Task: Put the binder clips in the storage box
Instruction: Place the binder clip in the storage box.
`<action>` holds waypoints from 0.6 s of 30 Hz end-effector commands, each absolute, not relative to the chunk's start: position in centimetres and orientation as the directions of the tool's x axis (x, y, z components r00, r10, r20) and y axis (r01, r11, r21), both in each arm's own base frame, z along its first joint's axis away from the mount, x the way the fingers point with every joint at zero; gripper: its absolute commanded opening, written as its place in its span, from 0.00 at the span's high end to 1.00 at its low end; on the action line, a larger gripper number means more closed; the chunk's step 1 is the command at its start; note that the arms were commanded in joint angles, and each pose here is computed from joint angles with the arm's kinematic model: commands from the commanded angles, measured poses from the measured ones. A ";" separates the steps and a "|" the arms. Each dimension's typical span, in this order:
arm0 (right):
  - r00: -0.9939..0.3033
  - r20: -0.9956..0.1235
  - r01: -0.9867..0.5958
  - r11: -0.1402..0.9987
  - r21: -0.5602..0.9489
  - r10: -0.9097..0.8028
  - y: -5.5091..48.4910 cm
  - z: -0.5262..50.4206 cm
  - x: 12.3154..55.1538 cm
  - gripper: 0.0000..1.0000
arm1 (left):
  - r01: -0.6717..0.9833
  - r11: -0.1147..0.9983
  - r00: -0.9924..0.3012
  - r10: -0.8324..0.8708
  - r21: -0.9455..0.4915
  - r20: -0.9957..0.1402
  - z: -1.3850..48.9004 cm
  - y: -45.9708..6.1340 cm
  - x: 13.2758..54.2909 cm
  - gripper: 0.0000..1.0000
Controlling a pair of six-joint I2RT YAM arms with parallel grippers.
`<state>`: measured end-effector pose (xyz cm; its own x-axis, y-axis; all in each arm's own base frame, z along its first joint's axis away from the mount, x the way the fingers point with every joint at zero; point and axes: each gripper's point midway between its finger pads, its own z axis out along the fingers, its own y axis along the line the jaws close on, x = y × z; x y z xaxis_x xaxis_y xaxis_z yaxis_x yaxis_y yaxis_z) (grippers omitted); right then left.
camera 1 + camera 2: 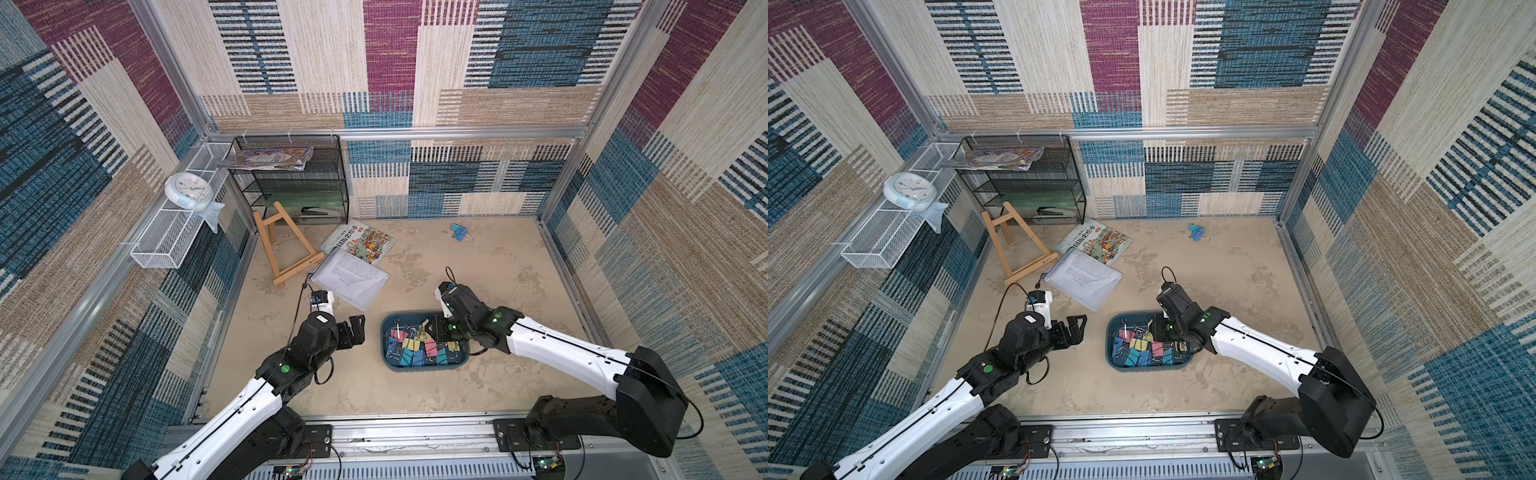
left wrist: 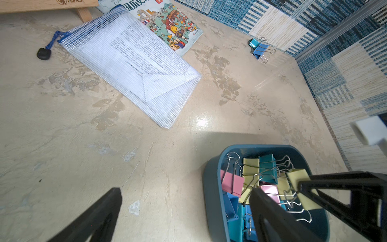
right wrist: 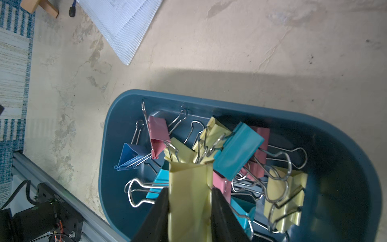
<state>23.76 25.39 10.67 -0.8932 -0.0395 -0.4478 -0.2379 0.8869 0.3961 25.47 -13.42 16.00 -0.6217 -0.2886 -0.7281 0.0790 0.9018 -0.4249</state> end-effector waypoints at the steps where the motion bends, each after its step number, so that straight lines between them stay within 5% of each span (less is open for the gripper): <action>1: -0.886 -0.462 -0.236 0.894 0.380 -0.037 25.6 10.3 24.2 0.72 | 0.069 0.901 -0.618 -0.298 -0.428 -0.728 16.0 -13.2 25.4 0.01; 18: -0.891 -0.446 -0.248 0.913 0.323 -0.084 25.2 8.6 23.5 0.71 | 0.069 0.893 -0.618 -0.312 -0.444 -0.722 15.7 -13.5 25.6 0.01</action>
<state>23.70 25.37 9.05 -0.8905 -0.0714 -0.4493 -0.2447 0.9078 0.3407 25.33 -13.34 15.41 -0.6294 -0.3014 -0.7163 0.0643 0.8984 -0.4344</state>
